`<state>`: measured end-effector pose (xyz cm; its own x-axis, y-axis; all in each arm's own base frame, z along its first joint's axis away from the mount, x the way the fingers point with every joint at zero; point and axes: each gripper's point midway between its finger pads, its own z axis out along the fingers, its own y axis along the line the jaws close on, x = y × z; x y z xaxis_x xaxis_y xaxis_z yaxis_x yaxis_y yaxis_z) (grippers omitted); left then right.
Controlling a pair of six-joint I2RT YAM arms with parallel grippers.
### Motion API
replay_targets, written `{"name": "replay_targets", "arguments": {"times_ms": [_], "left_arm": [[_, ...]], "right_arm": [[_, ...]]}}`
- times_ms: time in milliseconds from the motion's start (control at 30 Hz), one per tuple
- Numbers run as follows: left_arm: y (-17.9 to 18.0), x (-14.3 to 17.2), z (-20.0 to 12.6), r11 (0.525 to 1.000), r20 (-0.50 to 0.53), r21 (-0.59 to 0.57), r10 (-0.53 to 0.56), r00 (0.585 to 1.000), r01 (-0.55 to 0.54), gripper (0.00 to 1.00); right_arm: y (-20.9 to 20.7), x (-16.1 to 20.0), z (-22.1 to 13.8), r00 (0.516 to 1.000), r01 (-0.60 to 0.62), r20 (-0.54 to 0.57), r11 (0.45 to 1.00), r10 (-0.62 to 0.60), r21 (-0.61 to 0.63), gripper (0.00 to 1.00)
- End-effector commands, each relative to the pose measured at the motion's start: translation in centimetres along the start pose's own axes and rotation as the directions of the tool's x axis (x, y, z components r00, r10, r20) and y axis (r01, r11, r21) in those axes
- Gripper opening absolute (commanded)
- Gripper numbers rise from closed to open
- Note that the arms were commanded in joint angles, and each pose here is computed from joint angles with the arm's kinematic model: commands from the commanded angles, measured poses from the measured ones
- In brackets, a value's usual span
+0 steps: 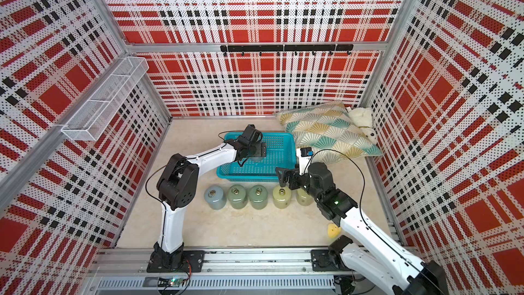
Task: Take the tea canister out of the basket
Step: Pick up the tea canister from the basket.
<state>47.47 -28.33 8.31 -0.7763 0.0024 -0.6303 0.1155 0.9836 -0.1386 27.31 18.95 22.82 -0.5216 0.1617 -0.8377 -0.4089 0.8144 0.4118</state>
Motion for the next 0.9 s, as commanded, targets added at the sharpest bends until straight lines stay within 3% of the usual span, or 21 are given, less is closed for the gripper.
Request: {"name": "replay_targets", "arguments": {"times_ms": [0,533,767,867], "left_arm": [[0.3,-0.6,0.8,0.999,0.002,-0.029,0.029,1.0,-0.029,0.95],[1.1,0.3,3.2,0.993,-0.04,-0.092,0.065,0.997,-0.068,0.93],[0.5,-0.4,2.5,0.995,-0.025,-0.077,0.059,0.998,-0.061,0.77],[0.1,-0.6,1.8,0.995,-0.015,-0.076,0.067,0.998,-0.068,0.76]], "right_arm": [[-0.1,0.2,0.3,1.0,-0.006,0.0,1.0,0.006,-0.002,1.0],[-0.2,0.5,0.7,1.0,-0.007,-0.015,1.0,0.007,0.0,1.0],[-0.3,0.7,0.8,1.0,-0.009,-0.021,1.0,0.009,0.002,1.0],[-0.3,0.8,0.9,1.0,-0.009,-0.024,1.0,0.009,0.002,1.0]]}}
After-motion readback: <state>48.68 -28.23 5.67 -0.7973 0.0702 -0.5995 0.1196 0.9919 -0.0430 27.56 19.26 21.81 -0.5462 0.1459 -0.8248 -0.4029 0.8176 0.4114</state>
